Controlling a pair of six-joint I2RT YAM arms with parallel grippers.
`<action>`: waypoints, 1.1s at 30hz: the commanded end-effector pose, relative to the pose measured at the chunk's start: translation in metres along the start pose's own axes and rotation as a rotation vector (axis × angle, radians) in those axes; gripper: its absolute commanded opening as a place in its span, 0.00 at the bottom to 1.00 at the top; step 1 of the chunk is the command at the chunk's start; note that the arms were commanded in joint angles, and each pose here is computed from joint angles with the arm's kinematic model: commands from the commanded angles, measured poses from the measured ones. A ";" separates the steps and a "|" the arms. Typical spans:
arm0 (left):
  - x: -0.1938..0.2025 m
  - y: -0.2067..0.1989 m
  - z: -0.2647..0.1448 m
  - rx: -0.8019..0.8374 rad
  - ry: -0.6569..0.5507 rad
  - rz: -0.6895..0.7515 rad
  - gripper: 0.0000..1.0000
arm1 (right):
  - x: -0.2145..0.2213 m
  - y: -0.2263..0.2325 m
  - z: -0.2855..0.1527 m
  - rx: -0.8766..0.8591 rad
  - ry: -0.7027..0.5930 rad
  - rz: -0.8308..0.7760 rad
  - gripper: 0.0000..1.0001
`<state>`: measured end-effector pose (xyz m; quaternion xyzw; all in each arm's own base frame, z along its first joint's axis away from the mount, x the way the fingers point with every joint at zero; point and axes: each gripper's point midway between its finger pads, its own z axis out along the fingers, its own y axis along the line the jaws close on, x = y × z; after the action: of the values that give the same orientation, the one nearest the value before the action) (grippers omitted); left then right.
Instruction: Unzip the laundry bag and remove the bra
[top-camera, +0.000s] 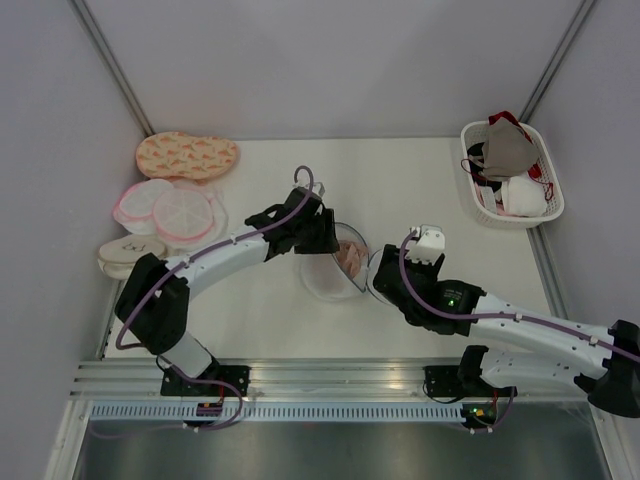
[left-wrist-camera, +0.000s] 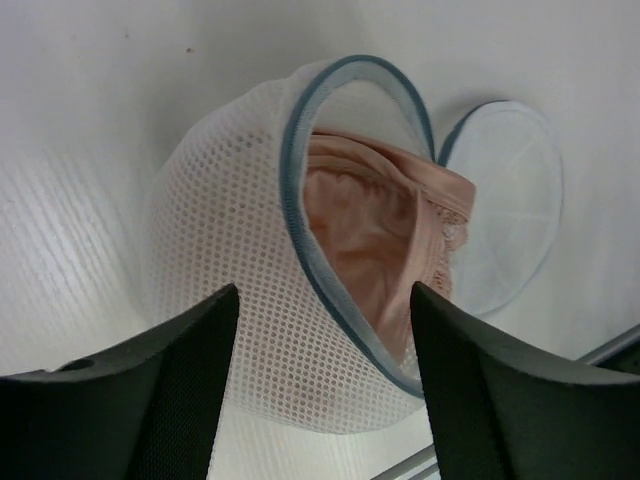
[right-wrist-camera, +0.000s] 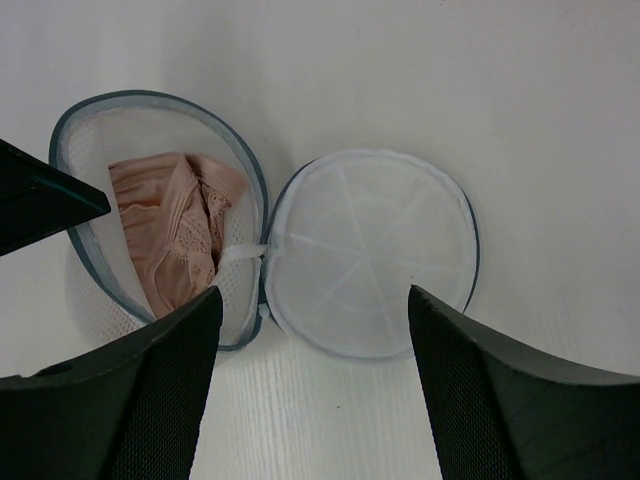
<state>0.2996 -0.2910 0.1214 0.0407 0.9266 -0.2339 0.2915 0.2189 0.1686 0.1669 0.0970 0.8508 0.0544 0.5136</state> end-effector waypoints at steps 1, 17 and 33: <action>-0.007 0.005 0.003 -0.055 0.000 0.063 0.60 | 0.001 0.006 0.002 -0.032 0.008 0.014 0.79; 0.024 0.001 -0.006 0.027 0.037 0.032 0.02 | 0.008 0.087 0.052 -0.454 0.178 0.031 0.62; 0.031 0.001 -0.019 0.073 0.011 0.000 0.02 | 0.041 0.105 0.092 -0.401 0.288 -0.102 0.61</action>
<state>0.2641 -0.2749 0.1016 0.0604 0.9310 -0.2361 0.2716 0.2831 0.2680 0.0987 -0.0479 0.8991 0.1975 0.3878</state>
